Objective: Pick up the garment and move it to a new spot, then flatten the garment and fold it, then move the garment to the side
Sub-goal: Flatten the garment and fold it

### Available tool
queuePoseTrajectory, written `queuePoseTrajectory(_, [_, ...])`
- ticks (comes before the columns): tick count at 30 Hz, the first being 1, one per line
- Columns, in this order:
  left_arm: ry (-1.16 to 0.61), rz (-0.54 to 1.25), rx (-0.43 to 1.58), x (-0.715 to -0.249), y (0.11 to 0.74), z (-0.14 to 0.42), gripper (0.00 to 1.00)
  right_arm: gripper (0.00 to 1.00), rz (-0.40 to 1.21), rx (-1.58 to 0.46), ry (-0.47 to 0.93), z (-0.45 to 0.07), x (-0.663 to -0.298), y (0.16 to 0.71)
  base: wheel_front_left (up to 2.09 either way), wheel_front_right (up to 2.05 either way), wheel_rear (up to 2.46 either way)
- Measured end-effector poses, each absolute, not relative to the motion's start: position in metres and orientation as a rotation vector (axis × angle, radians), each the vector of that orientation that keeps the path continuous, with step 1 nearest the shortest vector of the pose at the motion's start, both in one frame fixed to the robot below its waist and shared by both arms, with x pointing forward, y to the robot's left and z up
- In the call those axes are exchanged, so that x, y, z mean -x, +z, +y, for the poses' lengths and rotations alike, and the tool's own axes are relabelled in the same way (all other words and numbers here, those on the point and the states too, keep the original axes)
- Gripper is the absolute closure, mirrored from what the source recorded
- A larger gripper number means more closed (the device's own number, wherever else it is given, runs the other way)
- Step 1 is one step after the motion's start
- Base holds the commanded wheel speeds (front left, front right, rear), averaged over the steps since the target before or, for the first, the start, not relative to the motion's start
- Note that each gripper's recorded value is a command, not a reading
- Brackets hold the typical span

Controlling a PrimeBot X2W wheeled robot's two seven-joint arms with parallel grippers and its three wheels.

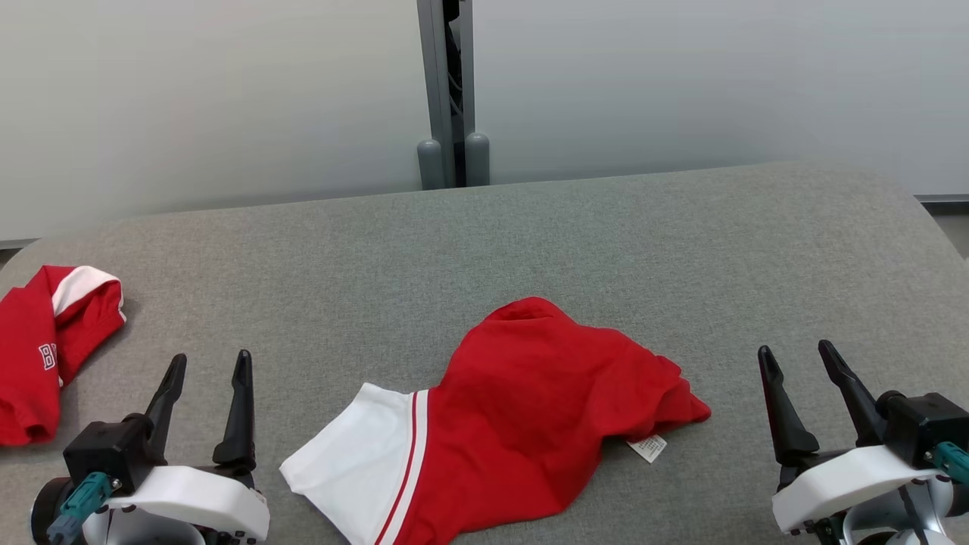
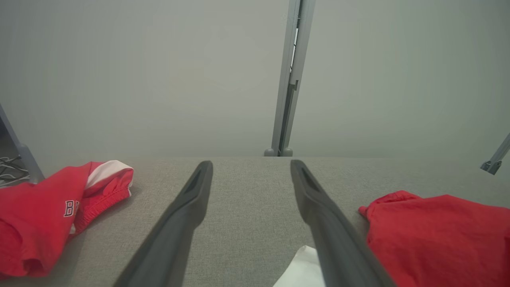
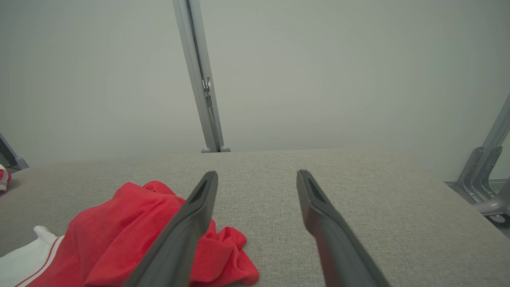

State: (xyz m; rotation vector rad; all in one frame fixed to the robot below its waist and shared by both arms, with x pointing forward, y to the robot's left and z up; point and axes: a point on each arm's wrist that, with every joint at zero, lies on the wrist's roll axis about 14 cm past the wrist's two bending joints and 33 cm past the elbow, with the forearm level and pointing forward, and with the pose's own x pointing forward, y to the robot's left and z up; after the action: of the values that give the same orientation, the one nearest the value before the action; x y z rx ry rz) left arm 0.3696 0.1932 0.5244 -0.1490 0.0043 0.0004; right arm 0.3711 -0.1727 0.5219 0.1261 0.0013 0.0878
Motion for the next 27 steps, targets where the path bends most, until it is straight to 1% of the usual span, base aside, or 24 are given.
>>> queuePoseTrajectory(6, [-0.01, 0.054, 0.157, -0.37, 0.513, 0.188, 0.0, 0.0, 0.005, -0.129, 0.088, -0.172, -0.373, 0.521, 0.0, 0.0, 0.0])
queuePoseTrajectory(10, [-0.026, 0.177, 0.17, -0.367, 0.482, 0.179, 0.0, 0.0, 0.013, -0.133, 0.095, -0.17, -0.376, 0.518, 0.0, 0.0, 0.0])
queuePoseTrajectory(17, [-0.066, 0.453, 0.242, -0.352, 0.408, 0.161, 0.0, 0.0, 0.041, -0.142, 0.102, -0.167, -0.382, 0.508, 0.0, 0.0, 0.0])
queuePoseTrajectory(23, [-0.053, 0.61, 0.269, -0.342, 0.365, 0.16, 0.0, 0.0, 0.061, -0.146, 0.085, -0.172, -0.384, 0.499, 0.0, 0.0, 0.0])
queuePoseTrajectory(26, [-0.055, 0.638, 0.284, -0.345, 0.357, 0.158, 0.0, 0.0, 0.066, -0.147, 0.079, -0.174, -0.385, 0.497, 0.0, 0.0, 0.0])
queuePoseTrajectory(27, [-0.053, 0.642, 0.297, -0.346, 0.355, 0.158, 0.36, 0.0, 0.066, -0.147, 0.078, -0.174, -0.385, 0.497, 0.0, 0.0, 0.0])
